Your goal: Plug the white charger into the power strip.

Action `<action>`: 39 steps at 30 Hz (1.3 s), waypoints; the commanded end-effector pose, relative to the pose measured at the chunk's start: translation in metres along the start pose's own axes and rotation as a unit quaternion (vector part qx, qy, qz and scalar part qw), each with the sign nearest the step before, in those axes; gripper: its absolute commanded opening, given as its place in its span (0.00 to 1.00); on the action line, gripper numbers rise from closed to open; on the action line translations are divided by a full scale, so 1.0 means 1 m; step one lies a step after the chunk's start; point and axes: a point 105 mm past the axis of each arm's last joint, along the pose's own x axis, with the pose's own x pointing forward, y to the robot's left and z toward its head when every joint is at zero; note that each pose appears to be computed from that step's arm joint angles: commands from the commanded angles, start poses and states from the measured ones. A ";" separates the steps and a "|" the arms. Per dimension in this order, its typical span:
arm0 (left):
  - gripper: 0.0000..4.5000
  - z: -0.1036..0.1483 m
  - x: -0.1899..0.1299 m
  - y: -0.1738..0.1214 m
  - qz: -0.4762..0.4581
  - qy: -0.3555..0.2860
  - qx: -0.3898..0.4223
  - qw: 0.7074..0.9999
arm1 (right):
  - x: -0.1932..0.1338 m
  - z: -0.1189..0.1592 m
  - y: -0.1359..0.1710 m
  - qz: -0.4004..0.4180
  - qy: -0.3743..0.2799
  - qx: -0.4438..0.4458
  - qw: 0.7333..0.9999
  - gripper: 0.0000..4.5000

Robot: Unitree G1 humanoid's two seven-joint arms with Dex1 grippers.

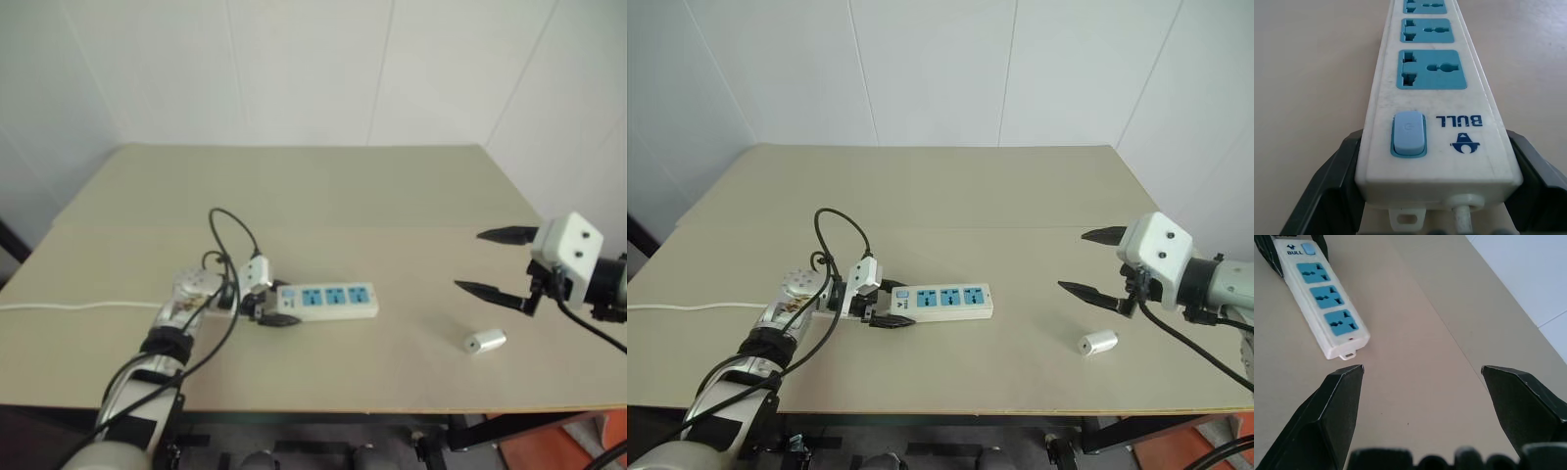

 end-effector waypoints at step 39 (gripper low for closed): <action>0.99 -0.023 0.005 -0.013 -0.020 -0.056 -0.063 0.996 | -0.010 0.015 -0.003 -0.001 -0.010 -0.019 1.000 1.00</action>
